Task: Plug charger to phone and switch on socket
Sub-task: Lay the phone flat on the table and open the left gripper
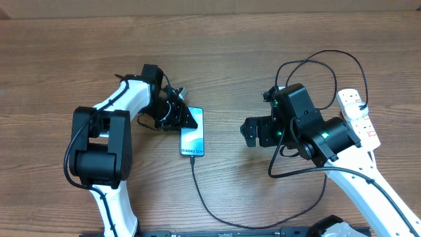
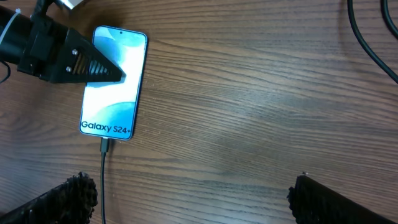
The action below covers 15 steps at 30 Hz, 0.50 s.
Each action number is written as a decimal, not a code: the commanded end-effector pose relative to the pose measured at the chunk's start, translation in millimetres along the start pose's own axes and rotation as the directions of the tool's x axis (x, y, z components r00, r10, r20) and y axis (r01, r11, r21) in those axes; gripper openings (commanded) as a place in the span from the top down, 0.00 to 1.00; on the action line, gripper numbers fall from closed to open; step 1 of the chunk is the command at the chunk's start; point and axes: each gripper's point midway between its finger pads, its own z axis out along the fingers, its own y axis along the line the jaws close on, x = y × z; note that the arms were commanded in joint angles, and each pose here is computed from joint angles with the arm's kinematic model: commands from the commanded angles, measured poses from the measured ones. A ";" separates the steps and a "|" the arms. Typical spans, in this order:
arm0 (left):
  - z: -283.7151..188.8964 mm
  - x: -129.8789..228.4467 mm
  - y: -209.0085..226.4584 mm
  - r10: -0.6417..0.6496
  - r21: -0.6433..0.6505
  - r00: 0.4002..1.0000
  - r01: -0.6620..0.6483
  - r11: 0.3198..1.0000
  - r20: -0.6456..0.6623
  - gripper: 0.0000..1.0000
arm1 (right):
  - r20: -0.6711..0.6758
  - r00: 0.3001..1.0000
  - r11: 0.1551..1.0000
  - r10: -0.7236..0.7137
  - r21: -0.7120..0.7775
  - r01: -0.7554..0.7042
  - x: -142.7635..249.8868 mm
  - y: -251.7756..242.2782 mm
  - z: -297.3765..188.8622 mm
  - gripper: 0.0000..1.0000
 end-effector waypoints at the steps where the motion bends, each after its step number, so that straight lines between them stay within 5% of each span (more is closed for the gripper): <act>1: 26.9 35.1 94.1 -0.086 -0.348 0.988 0.036 0.937 -0.130 0.61 | 0.031 1.000 1.000 0.006 -0.016 -0.005 -9.4 4.5 -6.6 0.00; 15: 21.2 26.7 110.1 -0.200 -0.446 0.979 0.164 0.880 -0.034 0.60 | 0.044 0.999 1.000 0.005 -0.021 -0.004 -12.8 5.7 -6.7 0.00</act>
